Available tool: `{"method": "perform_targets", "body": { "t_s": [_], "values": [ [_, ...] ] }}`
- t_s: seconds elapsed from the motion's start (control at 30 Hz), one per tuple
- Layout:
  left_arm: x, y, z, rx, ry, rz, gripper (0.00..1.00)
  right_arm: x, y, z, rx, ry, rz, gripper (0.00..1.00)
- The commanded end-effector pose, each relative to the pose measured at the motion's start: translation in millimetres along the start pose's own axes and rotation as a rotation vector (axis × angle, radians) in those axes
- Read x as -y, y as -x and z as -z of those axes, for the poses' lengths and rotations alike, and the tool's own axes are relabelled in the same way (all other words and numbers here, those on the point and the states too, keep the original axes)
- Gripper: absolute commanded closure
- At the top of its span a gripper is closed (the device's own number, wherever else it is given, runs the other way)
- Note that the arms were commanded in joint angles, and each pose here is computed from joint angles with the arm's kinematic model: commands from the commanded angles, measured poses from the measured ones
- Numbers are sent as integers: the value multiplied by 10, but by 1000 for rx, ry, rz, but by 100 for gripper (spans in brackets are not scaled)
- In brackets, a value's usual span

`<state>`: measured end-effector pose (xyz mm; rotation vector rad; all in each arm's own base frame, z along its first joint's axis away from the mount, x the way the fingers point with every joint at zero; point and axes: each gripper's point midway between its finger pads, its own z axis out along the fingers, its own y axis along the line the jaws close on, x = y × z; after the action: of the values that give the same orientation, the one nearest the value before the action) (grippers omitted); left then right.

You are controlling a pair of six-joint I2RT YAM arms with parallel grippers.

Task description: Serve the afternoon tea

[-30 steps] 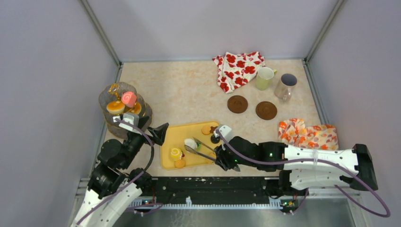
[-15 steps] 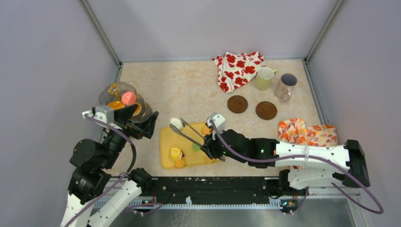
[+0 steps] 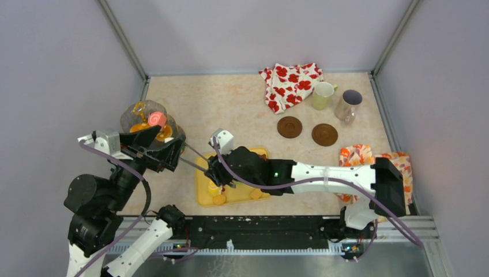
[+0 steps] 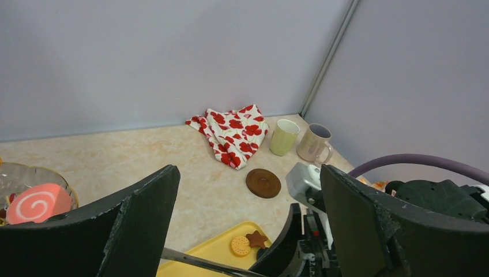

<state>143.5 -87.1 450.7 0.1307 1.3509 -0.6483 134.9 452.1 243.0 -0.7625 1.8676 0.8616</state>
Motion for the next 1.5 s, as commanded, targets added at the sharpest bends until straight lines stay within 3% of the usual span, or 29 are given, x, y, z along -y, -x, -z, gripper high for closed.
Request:
{"method": "perform_targets", "body": {
  "t_s": [0.0, 0.9, 1.47],
  "values": [
    [33, 37, 4, -3, -9, 14, 1, -362, 357, -171, 80, 99, -16, 61],
    [61, 57, 39, 3, -24, 17, 1, -765, 373, -933, 47, 147, -21, 60],
    [56, 75, 67, 8, -22, 9, 1, -653, 268, -1197, 53, 95, -26, 61]
  ]
}}
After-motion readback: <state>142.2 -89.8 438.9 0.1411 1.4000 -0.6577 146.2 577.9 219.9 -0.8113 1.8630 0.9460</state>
